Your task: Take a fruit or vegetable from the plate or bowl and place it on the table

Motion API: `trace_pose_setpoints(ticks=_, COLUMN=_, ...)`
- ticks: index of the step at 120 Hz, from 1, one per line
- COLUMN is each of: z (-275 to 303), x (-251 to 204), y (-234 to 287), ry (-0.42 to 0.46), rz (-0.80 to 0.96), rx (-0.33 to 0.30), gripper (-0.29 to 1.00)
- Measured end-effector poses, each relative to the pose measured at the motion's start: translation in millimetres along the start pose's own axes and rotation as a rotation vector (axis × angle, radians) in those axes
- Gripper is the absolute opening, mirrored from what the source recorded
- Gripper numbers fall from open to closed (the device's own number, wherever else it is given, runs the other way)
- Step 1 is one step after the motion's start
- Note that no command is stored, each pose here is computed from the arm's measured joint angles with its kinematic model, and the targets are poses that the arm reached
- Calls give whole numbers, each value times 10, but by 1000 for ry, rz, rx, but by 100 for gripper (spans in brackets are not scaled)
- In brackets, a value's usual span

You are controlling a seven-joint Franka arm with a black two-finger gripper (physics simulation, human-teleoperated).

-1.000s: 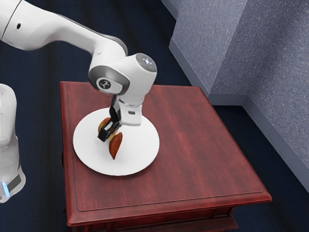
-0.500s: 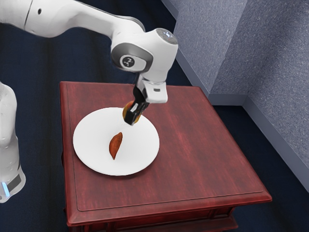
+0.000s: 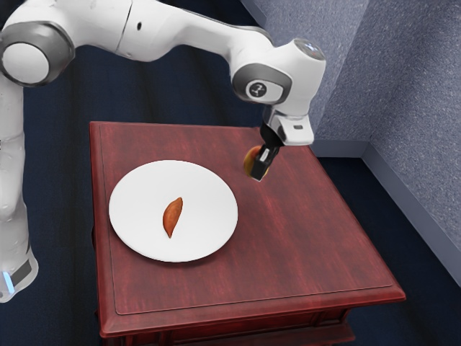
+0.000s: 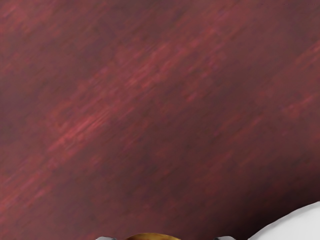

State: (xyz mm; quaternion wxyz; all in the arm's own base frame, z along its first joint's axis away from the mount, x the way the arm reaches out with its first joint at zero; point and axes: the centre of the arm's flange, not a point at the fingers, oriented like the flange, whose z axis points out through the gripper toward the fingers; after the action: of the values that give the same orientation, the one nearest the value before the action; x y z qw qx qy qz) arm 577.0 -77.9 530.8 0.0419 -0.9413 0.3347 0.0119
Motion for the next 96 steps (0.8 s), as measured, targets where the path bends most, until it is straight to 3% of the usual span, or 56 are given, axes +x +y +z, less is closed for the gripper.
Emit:
trace_pose_setpoints(ticks=39, z=313, x=423, y=-333, ry=7, rz=-13, rx=-21, gripper=22)
trace_pose_setpoints(ticks=63, z=311, x=434, y=-332, ry=11, rz=-17, rx=-28, gripper=57)
trace_pose_setpoints(ticks=96, z=305, x=438, y=-314, ry=12, rz=-16, rx=-31, gripper=68)
